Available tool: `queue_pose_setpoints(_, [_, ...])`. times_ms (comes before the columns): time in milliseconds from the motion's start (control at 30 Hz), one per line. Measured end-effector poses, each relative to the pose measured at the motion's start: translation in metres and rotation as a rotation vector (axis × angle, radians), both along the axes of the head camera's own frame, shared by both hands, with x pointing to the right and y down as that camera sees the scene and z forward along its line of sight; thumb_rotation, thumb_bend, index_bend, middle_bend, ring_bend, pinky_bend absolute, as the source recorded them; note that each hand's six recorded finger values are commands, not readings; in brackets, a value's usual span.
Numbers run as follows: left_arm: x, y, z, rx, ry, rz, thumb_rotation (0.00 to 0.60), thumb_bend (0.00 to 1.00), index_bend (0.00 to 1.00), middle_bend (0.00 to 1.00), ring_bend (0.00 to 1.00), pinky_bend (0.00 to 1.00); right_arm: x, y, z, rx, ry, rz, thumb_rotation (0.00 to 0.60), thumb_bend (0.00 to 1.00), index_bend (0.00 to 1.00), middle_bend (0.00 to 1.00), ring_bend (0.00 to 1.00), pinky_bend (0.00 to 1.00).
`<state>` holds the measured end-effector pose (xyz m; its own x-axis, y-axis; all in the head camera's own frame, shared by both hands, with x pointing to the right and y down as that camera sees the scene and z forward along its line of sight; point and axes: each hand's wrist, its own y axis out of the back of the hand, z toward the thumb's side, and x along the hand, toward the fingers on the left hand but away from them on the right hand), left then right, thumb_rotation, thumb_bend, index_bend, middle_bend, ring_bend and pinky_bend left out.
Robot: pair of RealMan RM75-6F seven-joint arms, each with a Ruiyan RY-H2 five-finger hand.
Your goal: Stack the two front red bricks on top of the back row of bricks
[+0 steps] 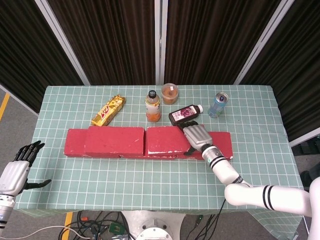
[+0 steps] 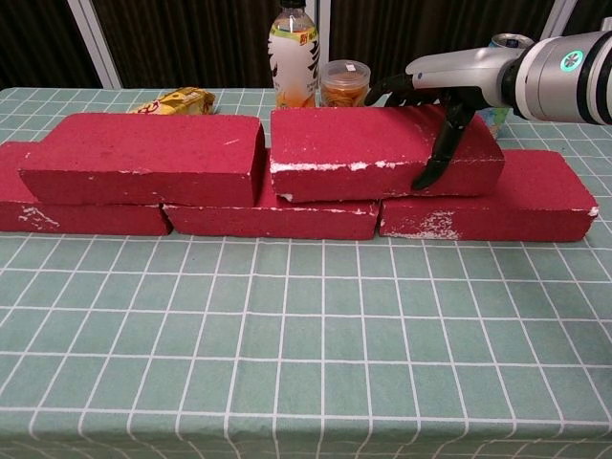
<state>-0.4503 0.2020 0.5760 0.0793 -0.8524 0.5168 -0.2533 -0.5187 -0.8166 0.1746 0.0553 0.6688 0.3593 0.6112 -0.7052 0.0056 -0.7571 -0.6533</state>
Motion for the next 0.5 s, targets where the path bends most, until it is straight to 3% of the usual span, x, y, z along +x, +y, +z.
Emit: queue_pose_setpoints(500, [-0.0009,0.0024,0.0041,-0.009,0.023,-0.015,0.6,0.05,0.03,0.0,0.0,0.0,-0.0041,0.0025,0.0034,-0.009,-0.009,0.017,0.6,0.06,0.09,0.23,0.15,0.1])
